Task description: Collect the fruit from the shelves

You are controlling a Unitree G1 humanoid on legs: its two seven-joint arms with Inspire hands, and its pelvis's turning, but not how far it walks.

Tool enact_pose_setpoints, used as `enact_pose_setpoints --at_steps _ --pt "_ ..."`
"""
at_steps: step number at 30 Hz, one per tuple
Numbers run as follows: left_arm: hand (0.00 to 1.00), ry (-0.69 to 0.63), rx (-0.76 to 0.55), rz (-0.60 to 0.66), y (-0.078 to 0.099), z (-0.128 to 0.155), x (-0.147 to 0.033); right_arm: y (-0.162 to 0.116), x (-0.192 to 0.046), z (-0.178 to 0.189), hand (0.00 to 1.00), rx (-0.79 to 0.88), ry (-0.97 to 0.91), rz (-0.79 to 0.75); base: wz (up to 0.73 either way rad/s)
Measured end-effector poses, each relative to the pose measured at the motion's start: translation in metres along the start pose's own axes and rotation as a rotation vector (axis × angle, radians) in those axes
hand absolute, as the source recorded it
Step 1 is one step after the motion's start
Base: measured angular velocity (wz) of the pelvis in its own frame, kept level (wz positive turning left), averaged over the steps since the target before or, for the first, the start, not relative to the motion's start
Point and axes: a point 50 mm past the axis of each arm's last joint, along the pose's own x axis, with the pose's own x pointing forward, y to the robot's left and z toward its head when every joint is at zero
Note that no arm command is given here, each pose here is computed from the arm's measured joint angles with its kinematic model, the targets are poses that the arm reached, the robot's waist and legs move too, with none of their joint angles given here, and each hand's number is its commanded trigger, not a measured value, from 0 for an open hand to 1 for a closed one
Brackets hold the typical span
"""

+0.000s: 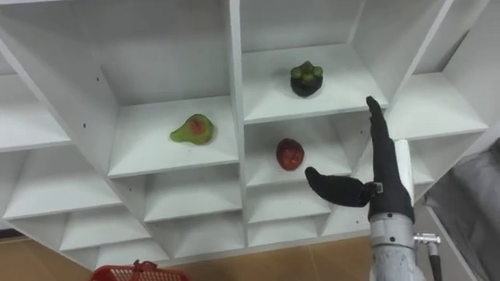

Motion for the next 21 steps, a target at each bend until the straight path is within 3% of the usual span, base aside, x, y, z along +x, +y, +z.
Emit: enact_pose_setpoints --at_steps 6,21 --pt "1.00 0.022 0.000 -0.005 0.000 -0.004 0.000 -0.007 0.011 0.030 0.00 0.019 -0.143 -0.074 0.00" --pt "1.00 0.020 0.002 -0.010 -0.001 -0.001 0.002 -0.013 0.027 0.043 0.00 0.017 -0.214 -0.090 0.00"
